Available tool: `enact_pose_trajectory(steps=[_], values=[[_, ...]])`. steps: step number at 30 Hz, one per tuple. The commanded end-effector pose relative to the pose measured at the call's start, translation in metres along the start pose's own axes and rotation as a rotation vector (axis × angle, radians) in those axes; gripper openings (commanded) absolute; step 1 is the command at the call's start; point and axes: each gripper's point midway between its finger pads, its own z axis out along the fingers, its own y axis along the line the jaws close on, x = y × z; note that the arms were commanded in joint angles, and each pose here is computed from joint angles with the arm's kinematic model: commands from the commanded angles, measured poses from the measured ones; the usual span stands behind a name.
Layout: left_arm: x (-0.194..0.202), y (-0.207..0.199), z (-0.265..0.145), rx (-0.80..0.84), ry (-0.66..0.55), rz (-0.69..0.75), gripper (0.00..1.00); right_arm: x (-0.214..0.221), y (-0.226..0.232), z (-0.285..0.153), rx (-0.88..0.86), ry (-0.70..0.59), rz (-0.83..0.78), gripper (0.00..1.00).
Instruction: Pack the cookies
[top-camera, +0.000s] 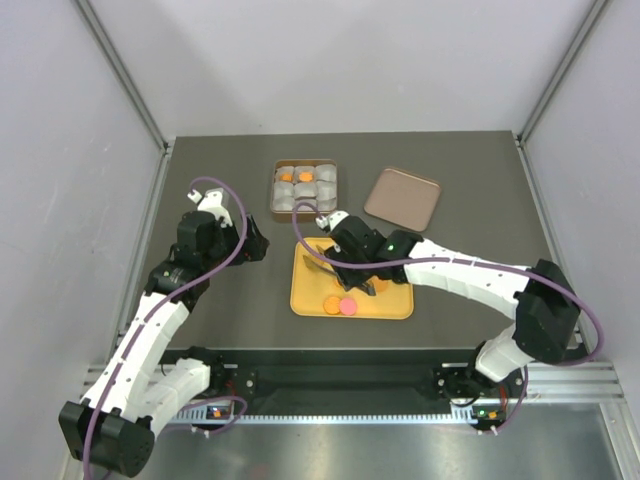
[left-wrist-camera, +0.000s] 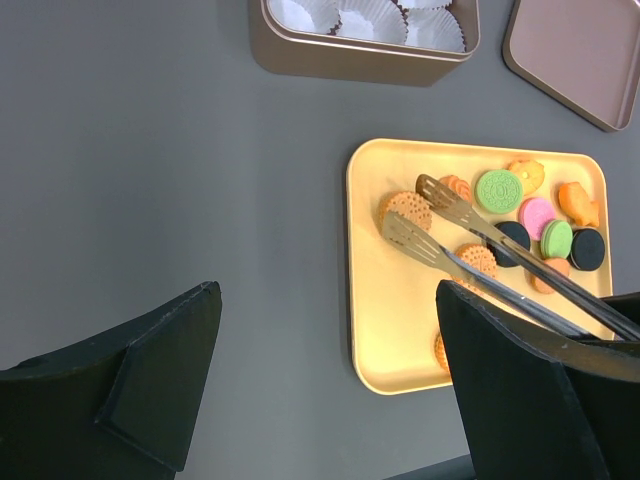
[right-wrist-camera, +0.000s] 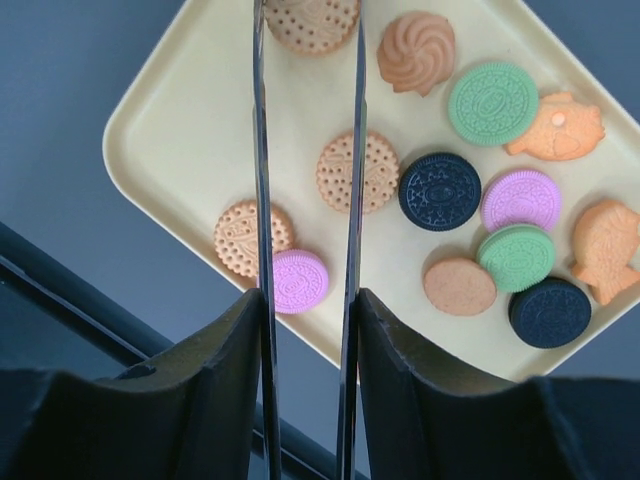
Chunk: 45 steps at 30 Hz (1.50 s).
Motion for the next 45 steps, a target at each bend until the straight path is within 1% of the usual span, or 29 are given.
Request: enact_pose_trajectory(steps=[1,4,9,12,13,15,16,17,19,20,22,23,25,26,28,29,31,32,45], values=[[-0.009,-0.003,-0.002,0.015,-0.036,0.005,0.93,-0.044,0.009,-0.030,-0.031,-0.127,-0.011,0.36],[-0.009,-0.003,-0.002,0.016,-0.037,0.006,0.93,-0.057,0.005,-0.044,-0.030,-0.164,-0.006,0.36],[-0.009,-0.004,-0.003,0.018,-0.040,0.006,0.93,-0.076,-0.011,-0.053,0.000,-0.198,0.003,0.36],[-0.010,-0.003,-0.003,0.016,-0.044,0.005,0.93,-0.098,-0.028,-0.058,0.014,-0.242,0.037,0.36],[-0.010,-0.003,-0.003,0.015,-0.043,0.005,0.93,-0.113,-0.039,-0.062,0.030,-0.284,0.060,0.36],[-0.010,-0.003,-0.003,0.014,-0.041,0.006,0.93,-0.127,-0.050,-0.061,0.043,-0.317,0.073,0.36],[-0.010,-0.003,-0.003,0.014,-0.043,0.005,0.93,-0.143,-0.061,-0.064,0.055,-0.358,0.099,0.36],[-0.010,-0.002,-0.003,0.013,-0.042,0.005,0.93,-0.148,-0.067,-0.056,0.065,-0.356,0.100,0.36],[-0.010,-0.003,-0.002,0.014,-0.043,0.005,0.93,-0.168,-0.087,-0.053,0.096,-0.396,0.133,0.36],[-0.010,-0.003,-0.003,0.015,-0.043,0.005,0.93,-0.170,-0.094,-0.039,0.110,-0.380,0.133,0.36],[-0.009,-0.003,-0.002,0.016,-0.037,0.005,0.93,-0.184,-0.111,-0.031,0.142,-0.405,0.155,0.36],[-0.009,-0.003,-0.002,0.017,-0.039,0.005,0.93,-0.188,-0.118,-0.016,0.155,-0.401,0.160,0.36],[-0.009,-0.003,-0.002,0.015,-0.039,0.005,0.93,-0.202,-0.129,-0.009,0.163,-0.420,0.176,0.36],[-0.009,-0.002,-0.002,0.013,-0.039,0.005,0.93,-0.200,-0.133,0.009,0.170,-0.391,0.177,0.36],[-0.009,-0.002,-0.001,0.010,-0.038,0.005,0.93,-0.211,-0.142,0.015,0.182,-0.402,0.181,0.35],[-0.009,-0.002,-0.001,0.010,-0.040,0.005,0.93,-0.208,-0.142,0.030,0.177,-0.377,0.177,0.35],[-0.008,-0.002,-0.001,0.010,-0.033,0.004,0.93,-0.215,-0.146,0.035,0.183,-0.384,0.180,0.35],[-0.008,-0.002,-0.001,0.010,-0.033,0.004,0.93,-0.212,-0.148,0.045,0.187,-0.366,0.179,0.35],[-0.008,-0.002,0.002,0.011,-0.028,0.005,0.93,-0.208,-0.160,0.067,0.242,-0.338,0.195,0.36]])
